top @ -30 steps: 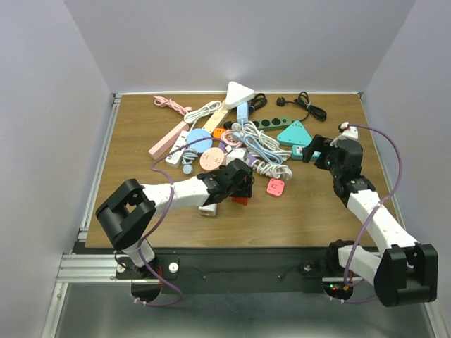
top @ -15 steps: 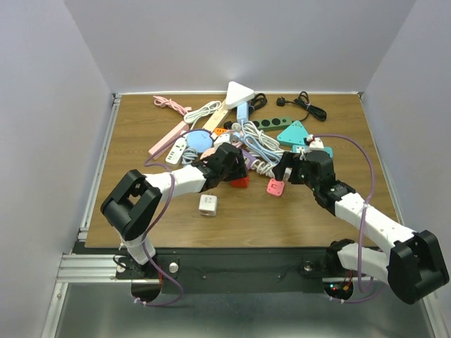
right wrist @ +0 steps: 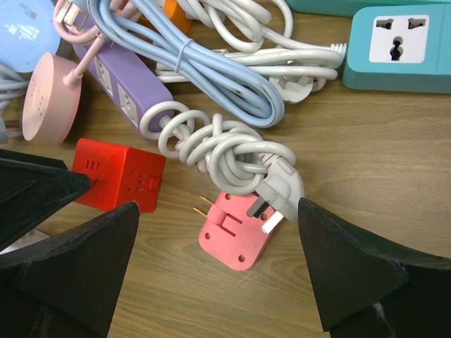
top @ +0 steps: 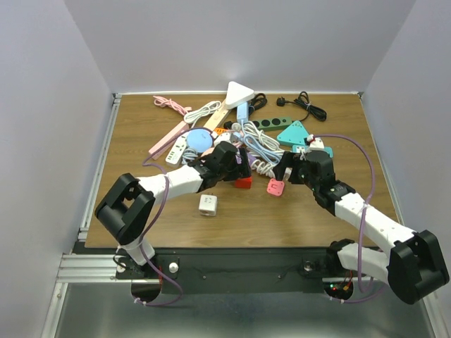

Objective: Insert the plug

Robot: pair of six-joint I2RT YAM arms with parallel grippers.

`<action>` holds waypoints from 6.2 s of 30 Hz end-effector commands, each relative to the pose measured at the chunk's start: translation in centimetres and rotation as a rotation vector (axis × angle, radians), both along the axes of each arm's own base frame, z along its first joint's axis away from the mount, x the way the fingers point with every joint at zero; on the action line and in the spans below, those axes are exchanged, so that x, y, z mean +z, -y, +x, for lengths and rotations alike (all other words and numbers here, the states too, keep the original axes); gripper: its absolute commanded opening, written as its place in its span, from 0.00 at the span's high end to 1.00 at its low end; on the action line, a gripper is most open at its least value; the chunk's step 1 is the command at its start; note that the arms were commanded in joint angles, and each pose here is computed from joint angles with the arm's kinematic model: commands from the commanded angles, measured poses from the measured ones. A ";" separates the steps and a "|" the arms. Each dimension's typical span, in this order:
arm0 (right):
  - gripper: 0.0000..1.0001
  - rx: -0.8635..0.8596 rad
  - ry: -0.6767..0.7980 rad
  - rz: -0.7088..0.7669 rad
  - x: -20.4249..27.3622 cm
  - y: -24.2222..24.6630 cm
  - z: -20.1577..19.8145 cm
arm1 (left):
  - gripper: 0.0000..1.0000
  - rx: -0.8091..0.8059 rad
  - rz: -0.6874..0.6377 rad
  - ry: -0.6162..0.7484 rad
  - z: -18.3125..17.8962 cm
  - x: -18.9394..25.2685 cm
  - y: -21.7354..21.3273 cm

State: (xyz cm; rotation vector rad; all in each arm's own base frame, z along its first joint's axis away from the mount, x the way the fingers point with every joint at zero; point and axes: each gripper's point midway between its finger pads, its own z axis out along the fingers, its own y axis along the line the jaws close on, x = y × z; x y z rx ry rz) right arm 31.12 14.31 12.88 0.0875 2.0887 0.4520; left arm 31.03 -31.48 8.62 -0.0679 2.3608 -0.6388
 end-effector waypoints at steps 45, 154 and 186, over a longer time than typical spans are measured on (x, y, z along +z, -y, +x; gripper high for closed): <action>0.01 0.184 -0.036 -0.078 -4.7 -8.9 0.4 | 0.07 -0.401 -0.117 0.189 2.5 -0.4 3.6; 1.00 0.303 -0.226 -0.074 7.1 -18.9 4.4 | 0.01 -0.073 -0.323 0.235 -4.0 8.5 -5.2; 1.00 0.298 -0.177 0.214 11.1 -18.7 0.6 | 0.01 -0.059 -0.601 0.347 -3.3 14.3 -3.2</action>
